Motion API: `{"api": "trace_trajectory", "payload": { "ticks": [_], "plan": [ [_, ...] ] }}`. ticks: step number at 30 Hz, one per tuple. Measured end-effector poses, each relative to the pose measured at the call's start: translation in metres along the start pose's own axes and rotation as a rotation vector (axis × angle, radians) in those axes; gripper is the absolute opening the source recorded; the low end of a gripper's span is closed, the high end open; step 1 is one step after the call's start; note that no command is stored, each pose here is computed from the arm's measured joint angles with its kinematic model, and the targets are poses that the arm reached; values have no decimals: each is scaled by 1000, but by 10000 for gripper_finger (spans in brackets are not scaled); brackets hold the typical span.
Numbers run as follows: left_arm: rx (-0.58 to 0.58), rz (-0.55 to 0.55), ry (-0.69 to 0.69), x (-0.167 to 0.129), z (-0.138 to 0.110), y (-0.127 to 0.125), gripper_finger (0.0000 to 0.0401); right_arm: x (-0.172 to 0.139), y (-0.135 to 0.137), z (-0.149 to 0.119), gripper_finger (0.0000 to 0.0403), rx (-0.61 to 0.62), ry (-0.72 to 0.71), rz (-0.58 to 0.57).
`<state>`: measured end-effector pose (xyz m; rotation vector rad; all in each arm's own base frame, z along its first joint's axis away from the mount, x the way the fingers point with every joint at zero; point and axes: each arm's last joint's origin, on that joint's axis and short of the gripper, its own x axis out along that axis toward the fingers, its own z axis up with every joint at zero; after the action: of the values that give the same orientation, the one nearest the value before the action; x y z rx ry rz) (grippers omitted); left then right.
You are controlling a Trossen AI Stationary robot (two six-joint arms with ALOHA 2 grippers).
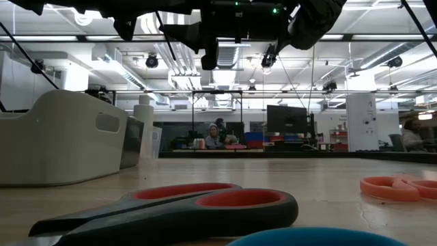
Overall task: Pick & Place Paint Supplies
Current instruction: Put the orange paint brush into the black bin
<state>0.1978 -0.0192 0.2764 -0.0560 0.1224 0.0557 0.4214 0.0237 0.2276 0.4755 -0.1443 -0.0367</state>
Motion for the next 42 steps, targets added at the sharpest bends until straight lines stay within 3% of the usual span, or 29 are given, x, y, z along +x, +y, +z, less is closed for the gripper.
{"api": "trace_trajectory", "payload": {
  "ticks": [8, 14, 23, 34, 42],
  "plan": [
    [0, 0, 3, 0, 0, 0, 15, -1, -1, -1, 205, -5, 3, -14],
    [1, 14, 7, 0, -1, 1, 15, -6, -5, -11, 206, -24, -9, -188],
    [0, -6, 1, 0, 0, 0, 15, -18, 18, -32, 206, -195, 4, -307],
    [0, 24, 2, 0, 0, 1, 15, -38, 53, -48, 206, -286, -124, -681],
    [-19, 134, 77, -9, -6, 5, 15, -42, 57, -50, 206, -333, -127, -746]
  ]
}}
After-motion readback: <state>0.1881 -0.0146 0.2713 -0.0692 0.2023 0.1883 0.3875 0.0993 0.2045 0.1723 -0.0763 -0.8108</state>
